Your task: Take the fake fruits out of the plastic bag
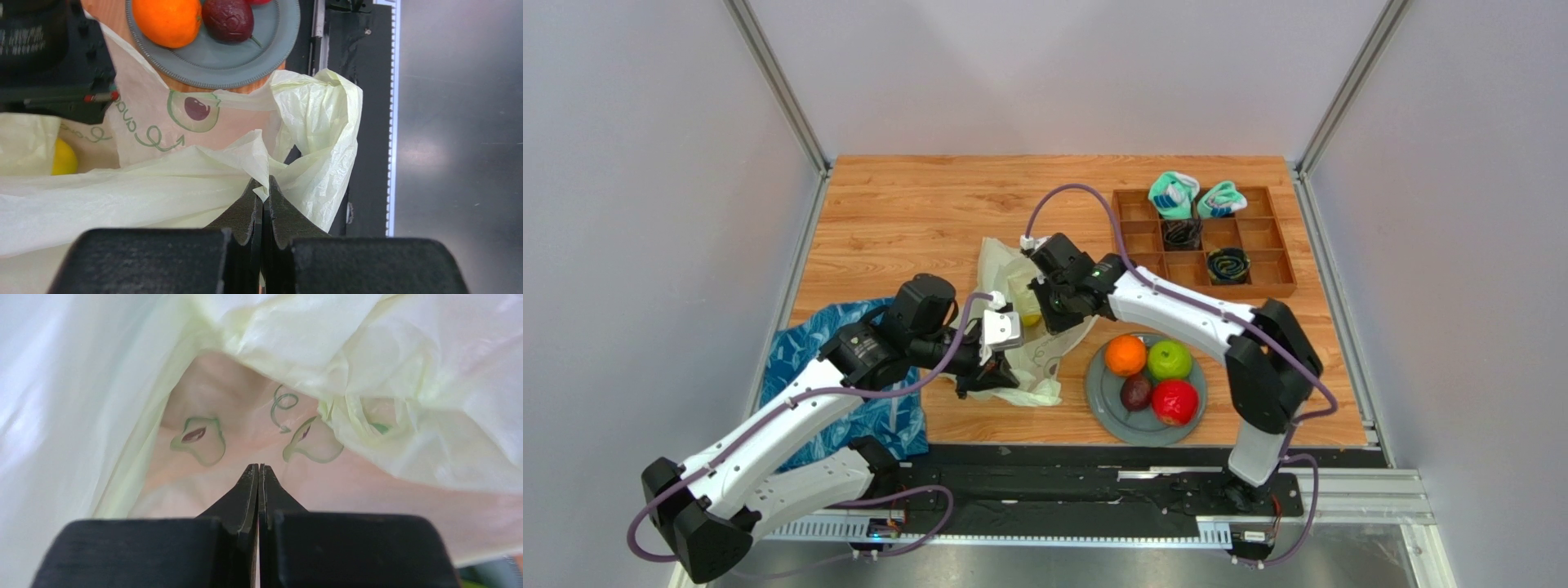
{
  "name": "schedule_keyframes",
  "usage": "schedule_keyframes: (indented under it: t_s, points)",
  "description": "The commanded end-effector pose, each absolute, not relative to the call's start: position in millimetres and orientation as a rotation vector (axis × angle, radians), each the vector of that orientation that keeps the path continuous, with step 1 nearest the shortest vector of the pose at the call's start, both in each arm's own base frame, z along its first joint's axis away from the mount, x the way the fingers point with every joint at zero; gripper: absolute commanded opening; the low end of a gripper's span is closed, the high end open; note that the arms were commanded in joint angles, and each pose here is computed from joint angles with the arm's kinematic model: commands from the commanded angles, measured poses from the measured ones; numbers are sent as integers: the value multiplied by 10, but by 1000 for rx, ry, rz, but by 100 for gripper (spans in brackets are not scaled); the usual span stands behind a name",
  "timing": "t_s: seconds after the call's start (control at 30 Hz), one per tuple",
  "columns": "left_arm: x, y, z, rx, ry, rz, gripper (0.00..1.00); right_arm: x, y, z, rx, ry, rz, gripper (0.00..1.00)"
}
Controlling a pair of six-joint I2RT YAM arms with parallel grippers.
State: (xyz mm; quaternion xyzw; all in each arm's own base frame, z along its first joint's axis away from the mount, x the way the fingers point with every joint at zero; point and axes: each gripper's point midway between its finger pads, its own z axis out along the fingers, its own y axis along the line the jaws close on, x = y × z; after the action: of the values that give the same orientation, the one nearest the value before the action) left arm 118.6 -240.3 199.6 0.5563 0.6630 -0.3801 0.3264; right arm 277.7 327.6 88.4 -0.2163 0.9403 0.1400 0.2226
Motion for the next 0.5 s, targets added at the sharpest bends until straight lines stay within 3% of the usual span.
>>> schedule_keyframes:
  t_s: [0.0,0.2,0.3,0.33,0.47]
  points:
    - [1252,-2318,2168,1541,1595,-857,0,2632,3225,1379,-872,2385,500,0]
    - [1069,-2086,2100,1615,1586,-808,0,2327,3126,1388,-985,2320,603,0]
    - [916,-1978,2248,1667,1523,-805,0,2455,3285,1511,-963,2250,611,1]
    - [869,-1944,2252,1687,1520,-807,0,2492,3358,1536,-962,2236,619,6]
    - [740,-1776,1999,1807,1576,-798,0,2654,3706,1467,-970,2241,638,7]
